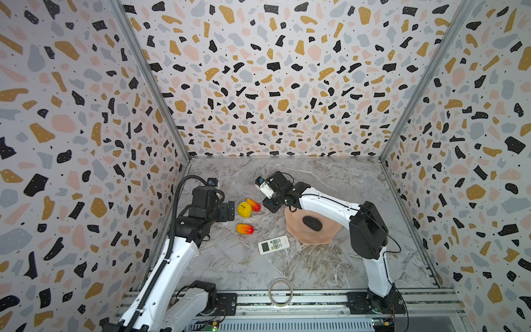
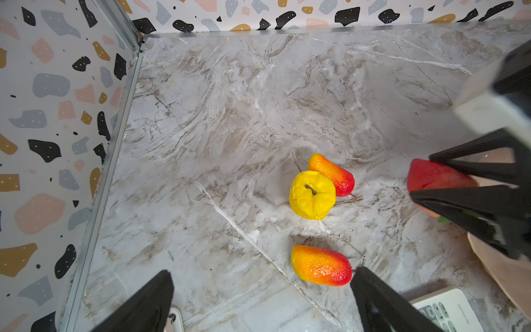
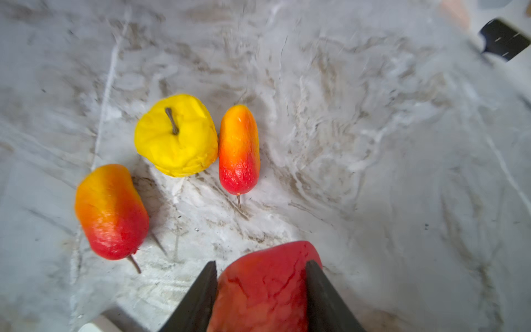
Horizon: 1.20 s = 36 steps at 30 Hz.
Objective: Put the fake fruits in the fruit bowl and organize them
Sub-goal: 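Move the right gripper back to the fruits and grasp the red strawberry, then carry the strawberry with the right gripper and drop it into the bowl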
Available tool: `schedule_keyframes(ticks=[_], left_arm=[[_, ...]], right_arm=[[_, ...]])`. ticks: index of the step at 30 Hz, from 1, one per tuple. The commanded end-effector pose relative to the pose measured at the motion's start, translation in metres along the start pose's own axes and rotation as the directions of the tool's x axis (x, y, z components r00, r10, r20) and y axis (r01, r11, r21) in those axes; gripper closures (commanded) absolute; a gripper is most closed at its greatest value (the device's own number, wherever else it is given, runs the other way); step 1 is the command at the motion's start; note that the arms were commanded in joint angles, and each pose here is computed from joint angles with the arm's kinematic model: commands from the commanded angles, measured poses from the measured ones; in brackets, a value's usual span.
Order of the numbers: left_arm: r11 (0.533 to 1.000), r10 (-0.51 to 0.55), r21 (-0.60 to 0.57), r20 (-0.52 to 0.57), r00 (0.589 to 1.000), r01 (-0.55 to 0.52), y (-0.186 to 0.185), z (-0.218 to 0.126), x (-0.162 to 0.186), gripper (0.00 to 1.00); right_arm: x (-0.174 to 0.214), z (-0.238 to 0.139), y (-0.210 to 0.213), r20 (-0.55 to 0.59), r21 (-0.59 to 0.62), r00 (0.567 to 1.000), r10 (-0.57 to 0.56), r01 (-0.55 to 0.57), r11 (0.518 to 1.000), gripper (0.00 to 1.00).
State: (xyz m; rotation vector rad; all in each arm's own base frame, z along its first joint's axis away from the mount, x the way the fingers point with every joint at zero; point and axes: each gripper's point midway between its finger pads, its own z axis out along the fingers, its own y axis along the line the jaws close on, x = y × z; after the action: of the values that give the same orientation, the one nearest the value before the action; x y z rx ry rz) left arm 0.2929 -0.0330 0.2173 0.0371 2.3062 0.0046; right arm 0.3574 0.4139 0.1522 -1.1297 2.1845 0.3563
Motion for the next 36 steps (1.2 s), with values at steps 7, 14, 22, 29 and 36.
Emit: schedule_keyframes(ticks=[7, 14, 22, 29, 36], left_arm=[[1.0, -0.002, 0.018, 0.057, 0.998, 0.001, -0.002, -0.012, -0.013, 0.0], [1.0, -0.003, 0.023, 0.059, 0.998, 0.001, -0.003, -0.015, -0.013, 0.0], [1.0, -0.006, 0.028, 0.051, 0.999, 0.005, -0.004, -0.013, -0.012, 0.0], [1.0, -0.008, 0.019, 0.054, 0.999, 0.007, -0.002, -0.015, -0.012, 0.0], [1.0, -0.004, 0.018, 0.049, 0.999, 0.003, -0.002, -0.015, -0.011, 0.0]], right_arm=[[0.024, -0.067, -0.038, 0.015, 0.115, 0.998, 0.06, -0.061, 0.991, 0.72], [0.083, -0.066, -0.055, -0.044, 0.124, 0.989, 0.143, -0.137, 0.983, 0.72], [0.117, -0.028, -0.049, -0.108, 0.079, 0.983, 0.146, -0.138, 0.987, 0.72], [0.117, -0.007, -0.054, -0.114, 0.083, 0.984, 0.138, -0.129, 0.988, 0.73], [0.116, -0.008, -0.057, -0.121, 0.097, 0.983, 0.136, -0.124, 0.987, 0.49]])
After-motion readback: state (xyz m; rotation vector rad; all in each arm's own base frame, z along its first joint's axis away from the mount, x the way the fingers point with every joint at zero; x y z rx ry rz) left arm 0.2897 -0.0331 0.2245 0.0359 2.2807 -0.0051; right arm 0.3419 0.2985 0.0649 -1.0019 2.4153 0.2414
